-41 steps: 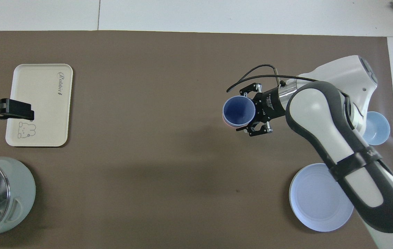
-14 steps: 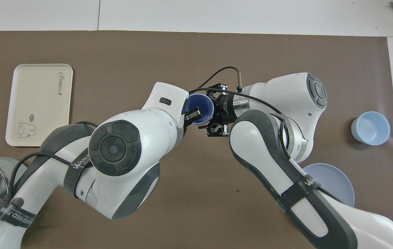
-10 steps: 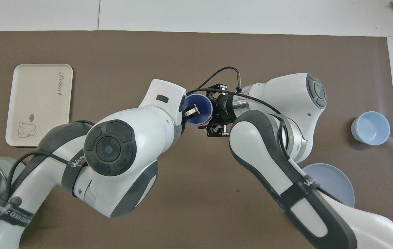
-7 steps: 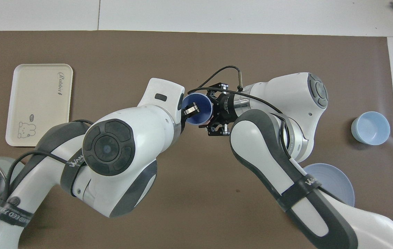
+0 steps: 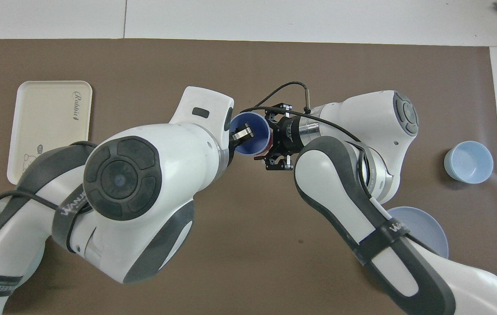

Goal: Place cup on tray
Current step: 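Pull the blue cup out with the left gripper while the right holds pink, then set the blue cup on the tray while the right gripper lowers pink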

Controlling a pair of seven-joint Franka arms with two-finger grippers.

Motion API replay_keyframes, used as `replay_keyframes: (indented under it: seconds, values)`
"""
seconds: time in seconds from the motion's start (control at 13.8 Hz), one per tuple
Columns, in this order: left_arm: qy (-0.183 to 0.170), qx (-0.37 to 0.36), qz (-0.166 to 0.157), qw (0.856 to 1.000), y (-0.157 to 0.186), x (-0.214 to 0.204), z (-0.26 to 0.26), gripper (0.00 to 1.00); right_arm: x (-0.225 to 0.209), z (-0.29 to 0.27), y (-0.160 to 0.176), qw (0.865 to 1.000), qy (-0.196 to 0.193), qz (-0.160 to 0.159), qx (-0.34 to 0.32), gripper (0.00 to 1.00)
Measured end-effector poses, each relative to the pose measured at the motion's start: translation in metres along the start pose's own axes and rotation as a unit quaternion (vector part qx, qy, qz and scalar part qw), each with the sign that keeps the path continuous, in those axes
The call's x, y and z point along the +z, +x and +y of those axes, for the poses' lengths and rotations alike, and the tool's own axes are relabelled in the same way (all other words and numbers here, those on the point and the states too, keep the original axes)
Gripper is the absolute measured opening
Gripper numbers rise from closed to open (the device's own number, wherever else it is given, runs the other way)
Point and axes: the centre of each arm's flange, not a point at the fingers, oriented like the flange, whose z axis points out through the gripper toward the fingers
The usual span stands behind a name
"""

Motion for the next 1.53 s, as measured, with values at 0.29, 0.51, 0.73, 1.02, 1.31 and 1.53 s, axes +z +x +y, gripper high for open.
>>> replay_keyframes:
  seconds: [0.29, 0.51, 0.73, 1.02, 1.31, 1.53]
  values:
    - [0.040, 0.001, 0.006, 0.999, 0.065, -0.032, -0.062, 0.04, -0.037, -0.019, 0.069, 1.000, -0.021, -0.004, -0.001, 0.80]
    - [0.068, 0.026, 0.013, 0.997, 0.175, -0.027, -0.191, 0.04, -0.082, -0.026, 0.155, 0.999, -0.031, -0.014, -0.013, 0.80]
    - [0.037, 0.036, 0.039, 0.998, 0.245, -0.018, -0.338, 0.04, -0.118, -0.020, 0.231, 0.999, -0.027, -0.026, -0.027, 0.80]
    - [0.001, 0.086, 0.046, 0.995, 0.283, 0.042, -0.467, 0.04, -0.108, -0.012, 0.307, 0.998, -0.028, -0.041, -0.034, 0.80]
    - [0.020, 0.125, 0.053, 0.991, 0.290, 0.131, -0.486, 0.04, -0.089, -0.014, 0.330, 0.998, -0.025, -0.045, -0.024, 0.80]
    - [0.026, 0.138, 0.056, 0.989, 0.292, 0.154, -0.491, 0.05, -0.090, -0.015, 0.331, 0.999, -0.021, -0.042, -0.019, 0.80]
